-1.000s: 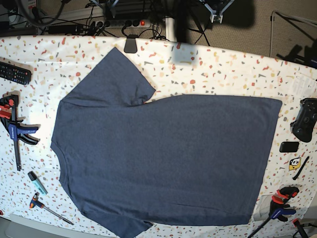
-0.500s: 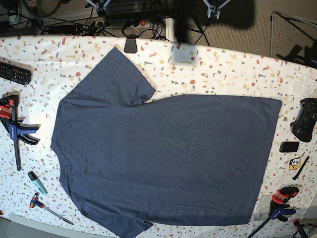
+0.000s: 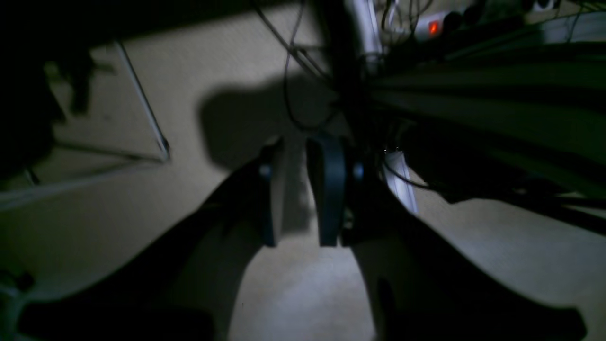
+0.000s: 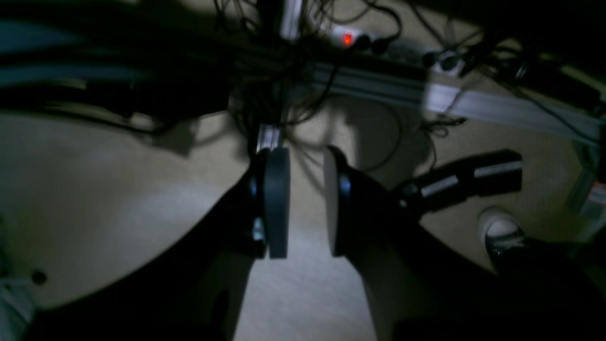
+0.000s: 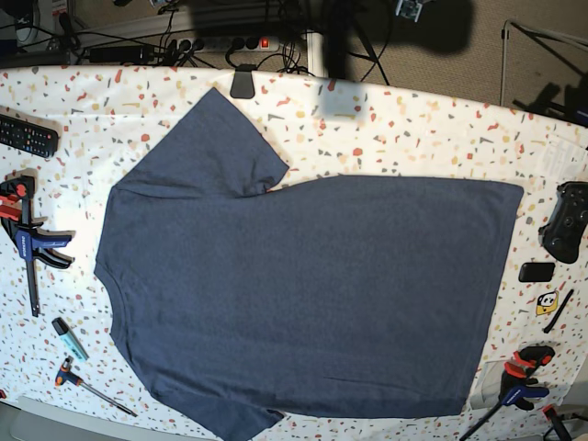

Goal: Fold the T-shirt properly

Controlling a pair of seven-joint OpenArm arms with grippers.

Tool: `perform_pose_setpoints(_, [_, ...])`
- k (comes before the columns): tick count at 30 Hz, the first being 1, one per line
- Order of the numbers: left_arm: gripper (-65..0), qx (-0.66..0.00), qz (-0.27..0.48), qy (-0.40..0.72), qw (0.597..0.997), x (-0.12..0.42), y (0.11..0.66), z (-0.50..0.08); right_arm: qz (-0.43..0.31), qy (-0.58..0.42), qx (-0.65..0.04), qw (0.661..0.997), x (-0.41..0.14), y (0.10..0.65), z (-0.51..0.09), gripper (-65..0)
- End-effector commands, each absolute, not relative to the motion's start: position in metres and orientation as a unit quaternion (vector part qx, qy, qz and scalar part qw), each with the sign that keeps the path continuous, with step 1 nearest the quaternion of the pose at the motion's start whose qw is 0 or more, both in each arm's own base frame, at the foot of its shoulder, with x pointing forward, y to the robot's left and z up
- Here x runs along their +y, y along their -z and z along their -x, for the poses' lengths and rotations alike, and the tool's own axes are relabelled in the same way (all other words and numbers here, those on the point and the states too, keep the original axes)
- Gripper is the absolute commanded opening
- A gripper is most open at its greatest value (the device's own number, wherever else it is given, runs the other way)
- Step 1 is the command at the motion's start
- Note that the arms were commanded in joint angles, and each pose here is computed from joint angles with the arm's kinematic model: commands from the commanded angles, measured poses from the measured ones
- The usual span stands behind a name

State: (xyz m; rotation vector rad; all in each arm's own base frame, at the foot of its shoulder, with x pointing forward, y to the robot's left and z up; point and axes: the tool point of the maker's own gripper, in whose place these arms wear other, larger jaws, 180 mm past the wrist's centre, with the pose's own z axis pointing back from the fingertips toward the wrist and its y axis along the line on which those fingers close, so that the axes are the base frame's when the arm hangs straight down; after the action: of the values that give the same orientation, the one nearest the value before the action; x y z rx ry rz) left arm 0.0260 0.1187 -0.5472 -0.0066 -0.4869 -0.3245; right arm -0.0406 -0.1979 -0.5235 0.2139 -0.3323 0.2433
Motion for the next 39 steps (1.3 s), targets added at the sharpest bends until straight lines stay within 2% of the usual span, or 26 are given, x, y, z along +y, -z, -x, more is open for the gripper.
perform_pose_setpoints(1, [-52.5,-0.26,-0.002,0.166,0.951,0.124,0.534,-0.031,-0.109,-0.13,-0.176,0.97,-0.199,0.512,0.039,-53.0])
perform_pose_setpoints(11, [-52.5,-0.334,-0.037,0.276,0.901,0.151,0.437,-0.063,-0.091,-0.226,-0.218,0.945,-0.207,0.435,0.021,-52.9])
perform_pose_setpoints(17, [-52.5,-0.371,-0.132,0.423,0.816,0.161,0.396,-0.101,-0.034,-0.265,-0.279,0.922,-0.224,0.375,-0.02,-53.0])
perform_pose_setpoints(22, [-52.5,-0.397,-0.199,0.471,0.762,0.165,0.375,-0.136,0.023,-0.301,-0.318,0.899,-0.229,0.33,-0.061,-52.9])
perform_pose_setpoints(26, [-51.2,-0.399,-0.243,0.474,0.746,0.178,0.366,-0.163,0.034,-0.326,-0.341,0.881,-0.213,0.303,-0.079,-52.9])
perform_pose_setpoints(28, [-48.3,-0.405,-0.254,0.481,0.735,0.183,0.361,-0.175,0.035,-0.336,-0.354,0.872,-0.204,0.292,-0.085,-52.9])
perform_pose_setpoints(35, [-44.2,-0.403,-0.226,0.511,0.725,0.2,0.351,-0.207,0.034,-0.344,-0.37,0.863,-0.195,0.281,-0.092,-52.8])
perform_pose_setpoints(36, [-44.2,-0.402,-0.219,0.519,0.722,0.201,0.35,-0.212,0.034,-0.344,-0.37,0.863,-0.195,0.281,-0.092,-51.0])
perform_pose_setpoints(39, [-44.3,-0.405,-0.181,0.545,0.712,0.197,0.343,-0.226,0.034,-0.344,-0.372,0.862,-0.195,0.28,-0.093,-40.1])
